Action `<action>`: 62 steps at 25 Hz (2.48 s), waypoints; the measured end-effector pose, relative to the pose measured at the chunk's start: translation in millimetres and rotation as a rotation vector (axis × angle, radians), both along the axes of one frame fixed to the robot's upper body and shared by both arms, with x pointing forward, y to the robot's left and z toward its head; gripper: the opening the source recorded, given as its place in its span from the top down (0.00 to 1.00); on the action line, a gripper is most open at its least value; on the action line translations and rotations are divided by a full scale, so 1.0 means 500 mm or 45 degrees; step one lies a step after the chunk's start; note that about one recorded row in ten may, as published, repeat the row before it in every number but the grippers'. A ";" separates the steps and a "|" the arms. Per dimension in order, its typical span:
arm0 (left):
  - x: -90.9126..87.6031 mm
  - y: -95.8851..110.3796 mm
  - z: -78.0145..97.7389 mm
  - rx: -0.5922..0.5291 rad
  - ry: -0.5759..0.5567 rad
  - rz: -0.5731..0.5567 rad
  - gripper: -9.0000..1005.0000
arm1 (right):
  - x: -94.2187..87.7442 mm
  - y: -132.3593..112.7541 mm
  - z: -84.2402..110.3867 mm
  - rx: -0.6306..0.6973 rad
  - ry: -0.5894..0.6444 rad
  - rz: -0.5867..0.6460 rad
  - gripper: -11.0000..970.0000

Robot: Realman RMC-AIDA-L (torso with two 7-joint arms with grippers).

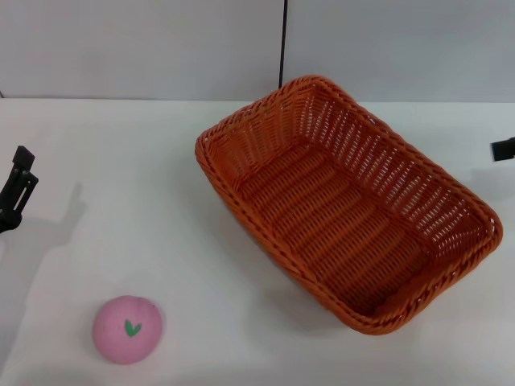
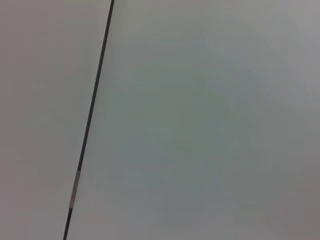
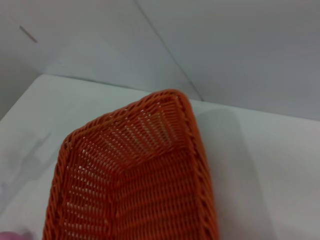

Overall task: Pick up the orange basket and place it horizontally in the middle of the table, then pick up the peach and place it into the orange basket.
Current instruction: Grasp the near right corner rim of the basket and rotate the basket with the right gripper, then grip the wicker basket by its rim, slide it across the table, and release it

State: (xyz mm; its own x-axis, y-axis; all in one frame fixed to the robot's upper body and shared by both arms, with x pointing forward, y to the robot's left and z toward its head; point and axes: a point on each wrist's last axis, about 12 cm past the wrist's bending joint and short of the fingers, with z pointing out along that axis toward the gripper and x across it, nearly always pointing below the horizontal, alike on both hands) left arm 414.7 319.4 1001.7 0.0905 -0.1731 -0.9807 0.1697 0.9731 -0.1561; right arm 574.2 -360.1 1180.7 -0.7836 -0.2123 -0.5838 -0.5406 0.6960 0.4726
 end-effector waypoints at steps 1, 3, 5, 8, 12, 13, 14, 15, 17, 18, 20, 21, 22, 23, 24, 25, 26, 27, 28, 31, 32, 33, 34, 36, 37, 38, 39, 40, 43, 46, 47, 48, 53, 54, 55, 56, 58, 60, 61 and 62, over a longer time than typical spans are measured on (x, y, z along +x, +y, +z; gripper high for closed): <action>0.000 0.000 0.000 0.000 0.000 0.000 0.19 | 0.004 0.007 -0.003 0.002 0.007 0.006 0.34; 0.000 0.000 0.000 0.000 0.000 0.000 0.19 | 0.014 0.023 -0.015 0.011 0.028 0.007 0.34; 0.000 0.000 0.000 0.000 0.000 0.000 0.19 | 0.023 0.036 -0.030 0.010 0.046 -0.003 0.34; 0.000 0.001 0.000 0.002 0.000 0.000 0.19 | 0.035 0.055 -0.053 -0.012 0.054 -0.018 0.34; 0.001 0.001 0.002 0.003 -0.008 -0.002 0.19 | 0.047 0.087 -0.078 -0.040 0.045 -0.013 0.35; 0.001 0.001 0.003 0.002 -0.014 -0.003 0.19 | 0.049 0.094 -0.083 -0.049 0.044 -0.009 0.36; 0.001 0.001 0.005 0.001 -0.023 -0.006 0.19 | 0.053 0.111 -0.092 -0.059 0.038 -0.001 0.36; 0.001 0.001 0.005 0.001 -0.023 -0.006 0.19 | 0.053 0.111 -0.092 -0.059 0.038 -0.001 0.37; 0.001 0.001 0.006 0.000 -0.030 -0.007 0.19 | 0.056 0.128 -0.098 -0.060 0.032 0.010 0.38; 0.001 0.001 0.006 0.000 -0.031 -0.007 0.19 | 0.057 0.137 -0.102 -0.060 0.032 0.019 0.39; 0.000 0.001 0.006 0.001 -0.031 -0.006 0.19 | 0.061 0.155 -0.113 -0.083 0.030 0.036 0.40; -0.001 0.002 0.006 0.001 -0.029 -0.006 0.19 | 0.062 0.159 -0.116 -0.089 0.030 0.039 0.41; -0.001 0.002 0.006 0.001 -0.029 -0.006 0.19 | 0.062 0.159 -0.116 -0.089 0.030 0.039 0.41; -0.002 0.002 0.005 0.001 -0.027 -0.007 0.19 | 0.063 0.161 -0.118 -0.093 0.031 0.040 0.42; -0.004 0.001 0.005 0.001 -0.025 -0.010 0.19 | 0.064 0.165 -0.121 -0.093 0.034 0.040 0.42; -0.005 0.001 0.004 0.002 -0.022 -0.014 0.19 | 0.064 0.165 -0.121 -0.093 0.034 0.040 0.43; -0.006 0.000 0.003 0.003 -0.020 -0.017 0.19 | 0.064 0.166 -0.123 -0.093 0.035 0.039 0.44; -0.006 0.000 0.003 0.003 -0.019 -0.018 0.19 | 0.064 0.166 -0.123 -0.092 0.035 0.038 0.44; -0.006 0.000 0.003 0.004 -0.018 -0.019 0.19 | 0.064 0.167 -0.124 -0.092 0.035 0.037 0.45; -0.007 0.001 0.003 0.004 -0.017 -0.017 0.19 | 0.065 0.166 -0.126 -0.097 0.029 0.026 0.47; -0.008 0.001 0.003 0.004 -0.017 -0.017 0.19 | 0.066 0.164 -0.127 -0.098 0.027 0.018 0.47; -0.008 0.001 0.003 0.004 -0.017 -0.017 0.19 | 0.066 0.163 -0.129 -0.099 0.025 0.009 0.48; -0.008 0.001 0.003 0.004 -0.017 -0.017 0.19 | 0.065 0.162 -0.130 -0.090 0.021 0.000 0.49; -0.008 0.001 0.003 0.003 -0.017 -0.017 0.19 | 0.065 0.164 -0.131 -0.083 0.015 0.002 0.55; -0.007 0.000 0.003 0.002 -0.018 -0.018 0.19 | 0.064 0.166 -0.131 -0.076 0.006 0.009 0.58; -0.007 0.000 0.003 0.001 -0.020 -0.018 0.19 | 0.064 0.168 -0.131 -0.072 -0.004 0.017 0.62; -0.008 0.000 0.004 0.001 -0.024 -0.019 0.19 | 0.063 0.171 -0.131 -0.069 -0.025 0.040 0.65; -0.008 0.000 0.004 0.001 -0.024 -0.019 0.19 | 0.063 0.171 -0.131 -0.069 -0.025 0.040 0.68; -0.012 0.002 0.005 0.003 -0.030 -0.017 0.19 | 0.063 0.175 -0.121 -0.063 -0.068 0.095 0.76; -0.023 0.004 0.006 0.003 -0.043 -0.020 0.19 | 0.065 0.172 -0.096 -0.080 -0.153 0.164 0.84; -0.023 0.004 0.006 0.003 -0.043 -0.020 0.19 | 0.065 0.170 -0.089 -0.091 -0.180 0.183 0.84; -0.026 0.003 0.006 0.004 -0.047 -0.028 0.19 | 0.064 0.169 -0.081 -0.105 -0.215 0.210 0.84; -0.042 -0.002 0.005 0.029 -0.050 -0.091 0.19 | 0.059 0.167 -0.042 -0.188 -0.393 0.388 0.84; -0.047 -0.002 0.004 0.030 -0.047 -0.096 0.19 | 0.059 0.168 -0.028 -0.232 -0.456 0.462 0.84; -0.047 -0.002 0.004 0.030 -0.047 -0.096 0.19 | 0.059 0.168 -0.028 -0.232 -0.456 0.462 0.84; -0.050 -0.001 0.004 0.027 -0.050 -0.096 0.19 | 0.060 0.168 -0.021 -0.253 -0.483 0.492 0.84; -0.060 -0.003 0.005 0.025 -0.055 -0.109 0.19 | 0.060 0.169 -0.004 -0.301 -0.554 0.558 0.84; -0.073 -0.007 0.006 0.026 -0.065 -0.151 0.19 | 0.061 0.169 0.011 -0.341 -0.620 0.605 0.84; -0.073 -0.007 0.006 0.026 -0.065 -0.151 0.19 | 0.061 0.170 0.018 -0.357 -0.656 0.630 0.84; -0.078 -0.009 0.006 0.028 -0.067 -0.164 0.19 | 0.062 0.172 0.023 -0.365 -0.687 0.647 0.84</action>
